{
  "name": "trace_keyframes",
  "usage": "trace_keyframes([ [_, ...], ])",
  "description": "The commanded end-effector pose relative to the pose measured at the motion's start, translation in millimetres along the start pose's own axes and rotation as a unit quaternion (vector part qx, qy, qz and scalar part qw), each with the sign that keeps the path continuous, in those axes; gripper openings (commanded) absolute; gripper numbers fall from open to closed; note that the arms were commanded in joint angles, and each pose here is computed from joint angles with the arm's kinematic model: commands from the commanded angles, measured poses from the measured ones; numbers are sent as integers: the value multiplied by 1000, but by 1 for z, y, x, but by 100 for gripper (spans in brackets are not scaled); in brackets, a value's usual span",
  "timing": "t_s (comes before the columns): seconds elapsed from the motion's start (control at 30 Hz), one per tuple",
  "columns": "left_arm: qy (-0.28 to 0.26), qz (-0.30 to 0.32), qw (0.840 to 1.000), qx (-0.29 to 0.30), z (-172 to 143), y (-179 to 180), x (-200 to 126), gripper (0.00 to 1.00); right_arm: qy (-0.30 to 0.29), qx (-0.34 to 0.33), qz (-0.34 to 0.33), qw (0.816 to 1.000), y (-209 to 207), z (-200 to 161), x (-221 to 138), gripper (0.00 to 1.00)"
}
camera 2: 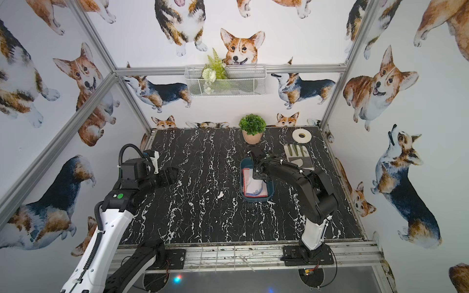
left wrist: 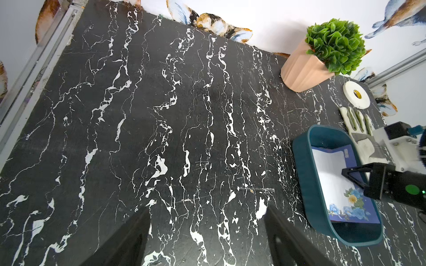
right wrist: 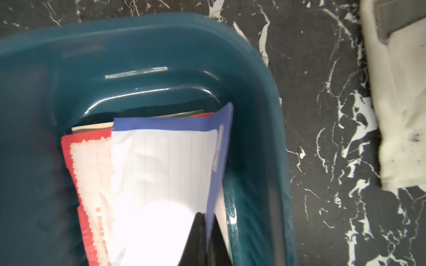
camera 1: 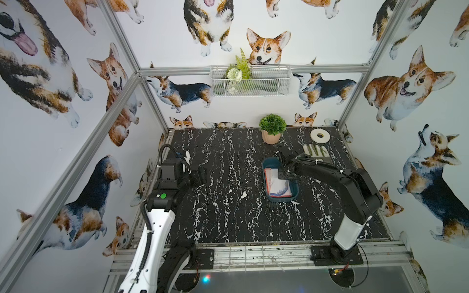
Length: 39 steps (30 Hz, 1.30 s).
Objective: Take out the stationery paper from the storage box
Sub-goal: Pick up the stationery paper from the storage box.
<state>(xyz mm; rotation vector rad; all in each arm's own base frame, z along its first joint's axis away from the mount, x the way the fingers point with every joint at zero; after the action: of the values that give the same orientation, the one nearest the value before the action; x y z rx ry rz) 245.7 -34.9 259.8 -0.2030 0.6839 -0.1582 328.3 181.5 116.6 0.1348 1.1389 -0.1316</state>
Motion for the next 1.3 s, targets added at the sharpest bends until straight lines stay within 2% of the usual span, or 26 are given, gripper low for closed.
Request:
trace_keyframes([
  [0.0,1,-2,1000,0,-1,-1,0,81,-9,3,-1,1000,-4,3,-14,0],
  [0.13,3,-32,999,-5,2,-8,1,81,-36,1,28,999,-1,10,-47,0],
  [0.23,2,-107,994,-20,9,-27,2,82,-49,5,81,995,5,14,-77,0],
  [0.3,-3,-185,982,-39,17,-45,2,83,-57,14,125,990,7,15,-99,0],
  [0.37,-10,-262,963,-66,25,-61,2,83,-62,13,187,980,14,15,-122,0],
  [0.47,-17,-372,920,-123,31,-78,12,81,-68,7,323,944,30,11,-163,0],
  [0.57,-35,-460,871,-171,41,-87,18,77,-76,0,451,889,42,6,-206,0],
  [0.73,-42,-517,828,-213,46,-92,29,75,-56,15,610,790,63,3,-249,0],
  [0.77,-53,-530,818,-217,47,-93,28,75,-49,13,624,779,70,1,-253,0],
  [0.87,-68,-563,791,-230,51,-98,26,74,-45,1,628,777,83,-3,-256,0],
  [0.93,-58,-576,780,-239,49,-101,32,72,-47,8,644,764,88,0,-259,0],
  [1.0,-47,-578,779,-239,44,-108,39,70,-51,14,660,749,91,4,-265,0],
  [1.07,-42,-582,778,-234,39,-117,43,69,-57,16,664,746,93,8,-268,0],
  [1.27,-29,-605,765,-218,37,-146,41,67,-67,16,649,757,96,13,-262,0],
])
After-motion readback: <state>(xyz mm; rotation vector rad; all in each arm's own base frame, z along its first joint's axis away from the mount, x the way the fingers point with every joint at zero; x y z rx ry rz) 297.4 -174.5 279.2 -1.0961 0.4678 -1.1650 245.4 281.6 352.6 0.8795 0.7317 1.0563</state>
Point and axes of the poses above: each gripper's point midway between its finger pads, its own x axis out along the fingers, its own y axis along the line the jaws close on, z = x × y, the point moved 5 cm from there along -x, back along the fingers, and after that the axes turned 6 degrees about x, right-handed, at the moved point
